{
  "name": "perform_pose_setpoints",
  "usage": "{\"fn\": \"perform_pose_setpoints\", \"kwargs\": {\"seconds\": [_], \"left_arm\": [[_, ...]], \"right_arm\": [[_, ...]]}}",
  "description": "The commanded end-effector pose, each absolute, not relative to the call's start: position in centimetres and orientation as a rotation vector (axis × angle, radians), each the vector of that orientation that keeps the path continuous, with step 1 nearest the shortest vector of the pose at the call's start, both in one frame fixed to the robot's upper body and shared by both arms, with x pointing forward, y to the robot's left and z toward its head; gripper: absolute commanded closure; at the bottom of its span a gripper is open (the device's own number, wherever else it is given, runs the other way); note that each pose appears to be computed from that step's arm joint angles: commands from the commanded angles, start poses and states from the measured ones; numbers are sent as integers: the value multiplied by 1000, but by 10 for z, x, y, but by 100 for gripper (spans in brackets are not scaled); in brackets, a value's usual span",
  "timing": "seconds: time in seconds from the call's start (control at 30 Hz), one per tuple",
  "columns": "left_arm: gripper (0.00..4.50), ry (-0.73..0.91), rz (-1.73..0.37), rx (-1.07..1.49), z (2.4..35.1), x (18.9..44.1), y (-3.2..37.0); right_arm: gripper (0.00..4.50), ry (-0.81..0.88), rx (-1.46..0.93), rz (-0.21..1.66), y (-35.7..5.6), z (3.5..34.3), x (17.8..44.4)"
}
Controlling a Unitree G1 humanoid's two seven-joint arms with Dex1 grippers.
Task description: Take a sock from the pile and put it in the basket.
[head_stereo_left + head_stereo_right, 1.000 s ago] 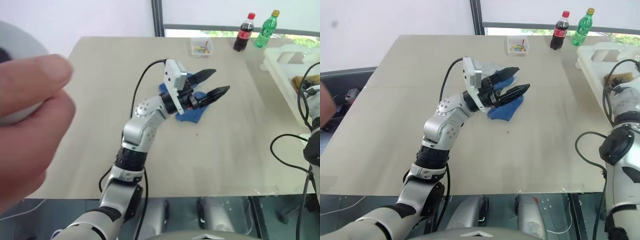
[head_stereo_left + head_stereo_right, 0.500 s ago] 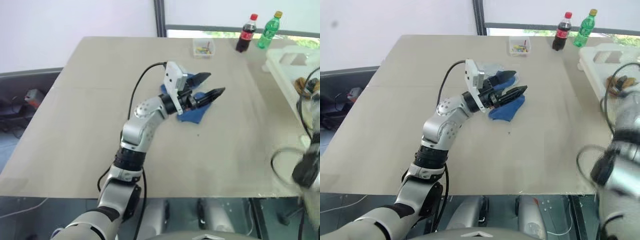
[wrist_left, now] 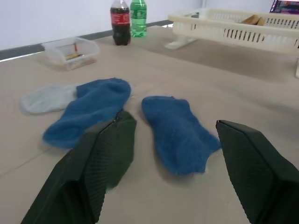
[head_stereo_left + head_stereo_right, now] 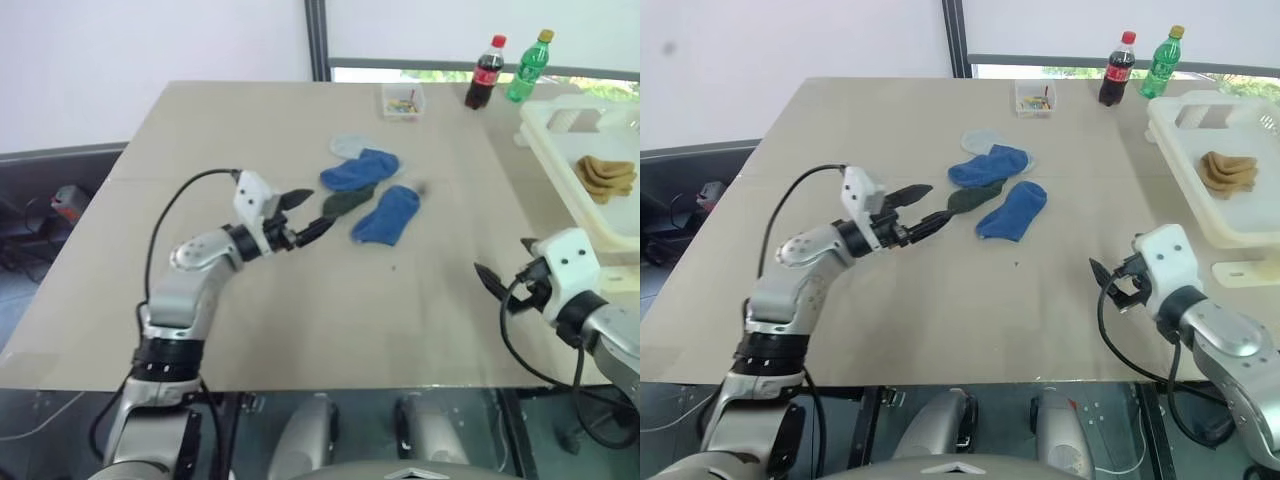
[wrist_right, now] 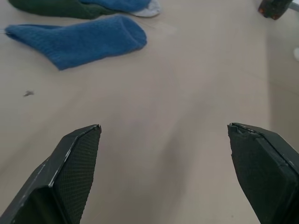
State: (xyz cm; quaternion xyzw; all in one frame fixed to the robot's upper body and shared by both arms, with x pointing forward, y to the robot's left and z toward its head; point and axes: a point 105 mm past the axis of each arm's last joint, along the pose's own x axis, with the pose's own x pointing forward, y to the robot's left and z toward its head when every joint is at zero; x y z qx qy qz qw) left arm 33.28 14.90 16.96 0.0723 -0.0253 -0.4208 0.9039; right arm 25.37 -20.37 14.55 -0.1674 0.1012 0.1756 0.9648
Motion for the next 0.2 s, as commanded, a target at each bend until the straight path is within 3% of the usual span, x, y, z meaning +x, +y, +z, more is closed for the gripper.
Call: {"fn": "perform_pose_setpoints", "kwargs": {"seconds": [0.03,0.2], "left_arm": [[82,-53,-907,139,178,313,164],[82,2,-901,142,173,299,179]], "right_arm": [[2,168,-363,360,-206,154,246],[2,171,-350,354,-209,154,243]]}}
